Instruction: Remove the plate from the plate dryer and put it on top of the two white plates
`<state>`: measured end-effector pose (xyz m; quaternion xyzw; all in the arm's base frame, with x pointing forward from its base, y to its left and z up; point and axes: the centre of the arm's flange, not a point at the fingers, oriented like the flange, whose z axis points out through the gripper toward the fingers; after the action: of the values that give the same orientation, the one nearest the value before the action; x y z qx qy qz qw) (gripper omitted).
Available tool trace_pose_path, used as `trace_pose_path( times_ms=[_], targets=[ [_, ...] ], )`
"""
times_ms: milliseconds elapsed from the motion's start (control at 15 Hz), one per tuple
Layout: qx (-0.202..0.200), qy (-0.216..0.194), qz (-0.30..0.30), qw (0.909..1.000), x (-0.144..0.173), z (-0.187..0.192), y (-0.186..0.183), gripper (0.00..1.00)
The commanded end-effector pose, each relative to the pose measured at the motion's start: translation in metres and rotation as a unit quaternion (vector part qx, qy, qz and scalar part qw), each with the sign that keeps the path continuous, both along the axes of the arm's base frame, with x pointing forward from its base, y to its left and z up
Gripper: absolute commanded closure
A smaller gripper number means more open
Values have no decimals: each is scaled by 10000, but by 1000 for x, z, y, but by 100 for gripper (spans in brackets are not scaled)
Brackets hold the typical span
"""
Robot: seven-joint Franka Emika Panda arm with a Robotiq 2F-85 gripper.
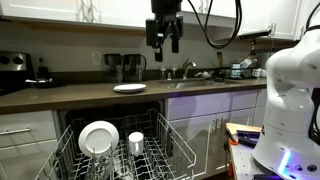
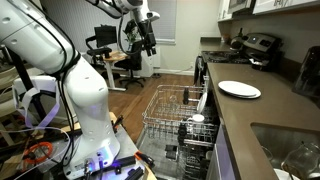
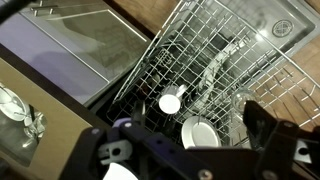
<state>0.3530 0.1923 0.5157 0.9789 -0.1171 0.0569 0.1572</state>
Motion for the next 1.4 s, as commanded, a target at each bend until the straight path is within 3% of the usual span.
trace_pose_path(
  times_ms=[0, 333, 667, 933, 1333],
  targets=[
    [0, 0, 0, 10000, 0, 0, 0, 0],
    [0, 0, 0, 10000, 0, 0, 0, 0],
    [7, -224, 877, 9959, 37, -16, -28, 0],
    [254, -443, 1867, 9811, 88, -42, -49, 0],
    [776, -524, 3148, 9445, 166, -95, -78, 0]
  ],
)
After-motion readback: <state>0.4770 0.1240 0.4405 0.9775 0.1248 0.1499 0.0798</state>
